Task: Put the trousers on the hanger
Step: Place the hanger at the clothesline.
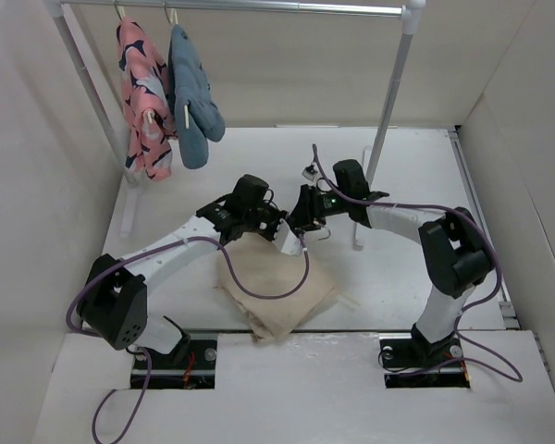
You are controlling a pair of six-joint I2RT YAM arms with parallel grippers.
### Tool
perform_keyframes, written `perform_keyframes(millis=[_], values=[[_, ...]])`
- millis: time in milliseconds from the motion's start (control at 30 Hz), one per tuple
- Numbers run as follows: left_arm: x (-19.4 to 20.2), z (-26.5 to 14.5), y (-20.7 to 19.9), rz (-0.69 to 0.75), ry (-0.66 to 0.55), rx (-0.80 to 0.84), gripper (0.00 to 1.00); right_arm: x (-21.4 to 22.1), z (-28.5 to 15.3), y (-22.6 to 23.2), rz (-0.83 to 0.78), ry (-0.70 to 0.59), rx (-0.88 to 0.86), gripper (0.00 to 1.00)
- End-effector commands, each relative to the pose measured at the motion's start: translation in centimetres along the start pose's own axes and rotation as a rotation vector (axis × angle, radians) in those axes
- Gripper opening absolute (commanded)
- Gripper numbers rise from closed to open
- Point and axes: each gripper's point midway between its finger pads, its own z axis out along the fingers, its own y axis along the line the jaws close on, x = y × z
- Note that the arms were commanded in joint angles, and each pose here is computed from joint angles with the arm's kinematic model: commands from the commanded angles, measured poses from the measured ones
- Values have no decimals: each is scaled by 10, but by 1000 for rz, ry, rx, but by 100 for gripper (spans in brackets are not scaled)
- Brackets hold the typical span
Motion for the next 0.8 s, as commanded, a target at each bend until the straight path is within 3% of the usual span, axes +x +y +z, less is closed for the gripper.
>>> perform_keyframes(millis=[0,200,333,500,767], values=[[-30,-15,26,-28,-105,-70,0,-18,-11,10,-87,-79,18,56],[-32,-16,24,-27,-114,-68,0,-20,-16,4,-74,-92,28,62],[-32,-17,19,-12,-110,-53,0,-28,-30,9,-94,-147,50,84],[-33,-21,9,22,-117,-43,0,-47,-56,19,-155,-268,107,99],[-48,-32,20,-17,-186,-84,0,-67,-116,33,-276,-495,239,99]])
